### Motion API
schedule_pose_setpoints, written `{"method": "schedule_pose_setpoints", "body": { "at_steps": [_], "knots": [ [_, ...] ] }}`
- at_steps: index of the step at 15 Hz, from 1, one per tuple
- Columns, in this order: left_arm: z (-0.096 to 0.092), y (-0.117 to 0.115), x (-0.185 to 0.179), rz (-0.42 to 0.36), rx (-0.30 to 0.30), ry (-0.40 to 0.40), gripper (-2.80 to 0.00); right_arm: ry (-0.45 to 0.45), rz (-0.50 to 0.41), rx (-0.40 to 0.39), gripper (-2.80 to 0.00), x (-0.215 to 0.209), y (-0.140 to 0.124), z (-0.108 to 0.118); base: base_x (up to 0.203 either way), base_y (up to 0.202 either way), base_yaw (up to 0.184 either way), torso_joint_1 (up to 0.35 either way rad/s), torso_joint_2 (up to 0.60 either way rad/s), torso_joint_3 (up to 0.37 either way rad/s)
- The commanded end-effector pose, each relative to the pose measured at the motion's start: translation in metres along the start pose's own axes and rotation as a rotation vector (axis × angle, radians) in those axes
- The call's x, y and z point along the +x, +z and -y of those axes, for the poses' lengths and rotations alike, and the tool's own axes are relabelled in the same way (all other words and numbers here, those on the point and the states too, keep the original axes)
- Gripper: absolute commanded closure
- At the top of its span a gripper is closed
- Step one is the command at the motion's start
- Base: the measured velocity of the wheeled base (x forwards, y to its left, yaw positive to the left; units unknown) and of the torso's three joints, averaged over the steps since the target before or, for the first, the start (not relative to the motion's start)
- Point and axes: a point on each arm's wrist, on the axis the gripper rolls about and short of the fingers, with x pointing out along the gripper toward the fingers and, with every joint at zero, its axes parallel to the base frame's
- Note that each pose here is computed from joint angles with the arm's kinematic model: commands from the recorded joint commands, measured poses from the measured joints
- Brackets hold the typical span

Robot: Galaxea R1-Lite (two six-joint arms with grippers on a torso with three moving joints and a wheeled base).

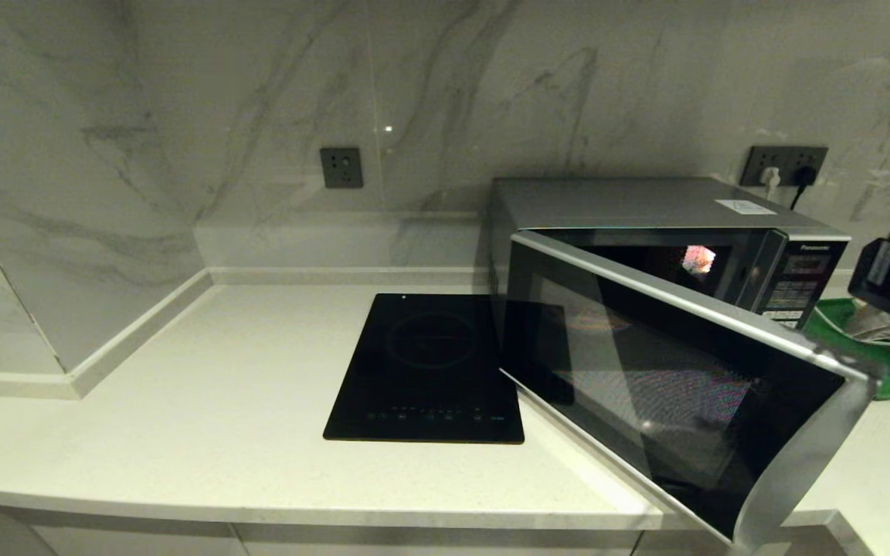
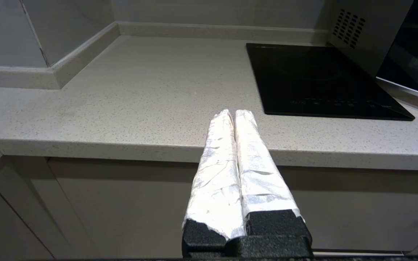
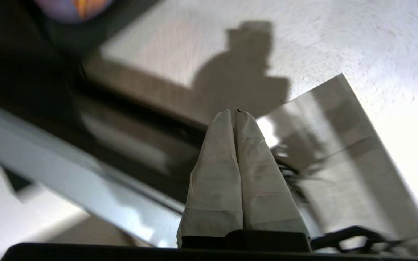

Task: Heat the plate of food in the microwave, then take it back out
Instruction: Open the microwave oven

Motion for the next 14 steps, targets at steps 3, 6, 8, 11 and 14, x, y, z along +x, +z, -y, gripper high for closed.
{"method": "schedule_pose_setpoints", "body": {
  "at_steps": [3,6,8,11,14],
  "knots": [
    [0.000,0.000,0.000,0.000,0.000,0.001,0.00,0.054,-0.060,-0.319,0.00,-0.003,-0.042,-0.033,0.000,0.000,0.000,0.000,0.00,0.000],
    [0.000,0.000,0.000,0.000,0.000,0.001,0.00,0.134,-0.064,-0.434,0.00,-0.020,-0.066,-0.046,0.000,0.000,0.000,0.000,0.00,0.000],
    [0.000,0.000,0.000,0.000,0.000,0.001,0.00,0.141,-0.067,-0.439,0.00,-0.022,-0.068,-0.046,0.000,0.000,0.000,0.000,0.00,0.000],
    [0.000,0.000,0.000,0.000,0.000,0.001,0.00,0.151,-0.079,-0.468,0.00,-0.024,-0.075,-0.047,0.000,0.000,0.000,0.000,0.00,0.000],
    [0.000,0.000,0.000,0.000,0.000,0.001,0.00,0.185,-0.077,-0.530,0.00,-0.029,-0.087,-0.060,0.000,0.000,0.000,0.000,0.00,0.000]
  ]
}}
